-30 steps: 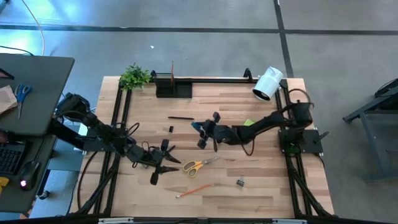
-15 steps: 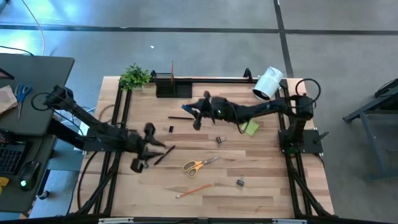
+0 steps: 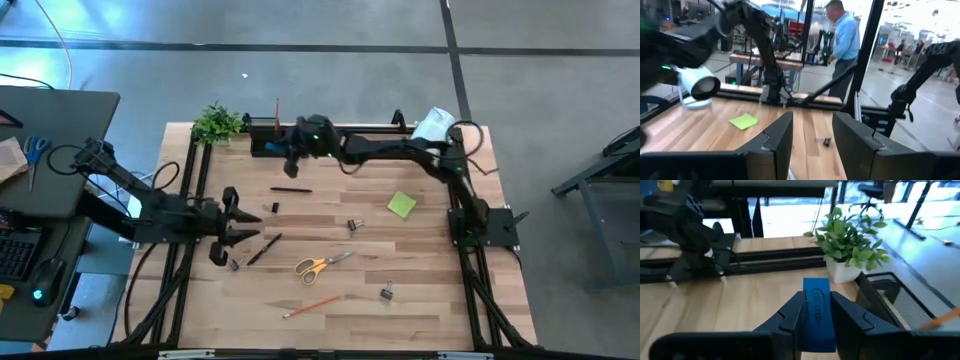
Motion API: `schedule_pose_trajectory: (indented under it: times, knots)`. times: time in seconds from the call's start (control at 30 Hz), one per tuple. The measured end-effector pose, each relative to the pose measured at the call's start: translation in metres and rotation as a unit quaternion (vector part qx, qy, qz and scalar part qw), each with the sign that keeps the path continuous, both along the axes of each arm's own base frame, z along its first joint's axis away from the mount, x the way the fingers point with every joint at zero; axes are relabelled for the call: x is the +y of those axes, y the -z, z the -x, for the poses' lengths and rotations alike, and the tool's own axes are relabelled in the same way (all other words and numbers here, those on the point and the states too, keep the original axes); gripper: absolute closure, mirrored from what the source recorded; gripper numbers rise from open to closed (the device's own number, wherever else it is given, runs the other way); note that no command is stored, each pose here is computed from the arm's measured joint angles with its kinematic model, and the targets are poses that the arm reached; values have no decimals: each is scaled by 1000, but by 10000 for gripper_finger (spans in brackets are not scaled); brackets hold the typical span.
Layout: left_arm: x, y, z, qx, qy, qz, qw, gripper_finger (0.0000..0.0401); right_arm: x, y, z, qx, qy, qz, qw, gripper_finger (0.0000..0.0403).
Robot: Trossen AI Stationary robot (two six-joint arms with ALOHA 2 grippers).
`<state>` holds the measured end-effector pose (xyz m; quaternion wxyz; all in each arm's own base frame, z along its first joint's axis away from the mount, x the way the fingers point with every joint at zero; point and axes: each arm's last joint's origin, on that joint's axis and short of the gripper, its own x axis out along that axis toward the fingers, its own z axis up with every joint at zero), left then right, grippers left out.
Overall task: Pick and place office supplies into organizer
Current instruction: Put the blue eraser into the bottom left section of the desk organizer
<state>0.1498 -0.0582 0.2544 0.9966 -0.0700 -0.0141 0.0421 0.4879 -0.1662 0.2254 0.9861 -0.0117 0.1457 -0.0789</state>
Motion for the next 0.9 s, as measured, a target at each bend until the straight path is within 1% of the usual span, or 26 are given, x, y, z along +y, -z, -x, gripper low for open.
schedule_pose_trajectory:
  times: [0.13, 0.27, 0.4, 0.53, 0.63, 0.73, 0.9]
  knots:
    - [0, 0, -1, 1, 0, 0, 1000, 274, -18, 13, -23, 42, -10, 3, 999, 329]
    - [0, -1, 0, -3, 5, 5, 1000, 274, -36, 24, -37, 82, -7, 3, 997, 329]
    - [-1, 2, -1, 5, 17, 9, 1000, 274, -52, 21, -42, 92, 3, 0, 996, 329]
    - [-2, 4, -1, 15, 17, 13, 1000, 274, -60, 22, -40, 91, 11, -3, 996, 329]
    - [-2, 5, -1, 21, 17, 15, 1000, 275, -63, 23, -39, 87, 2, -20, 996, 326]
    - [-2, 5, -1, 21, 17, 18, 999, 275, -65, 23, -38, 83, 10, -27, 996, 308]
    - [-2, 7, -2, 26, 17, 19, 999, 275, -67, 22, -38, 84, 35, -23, 996, 255]
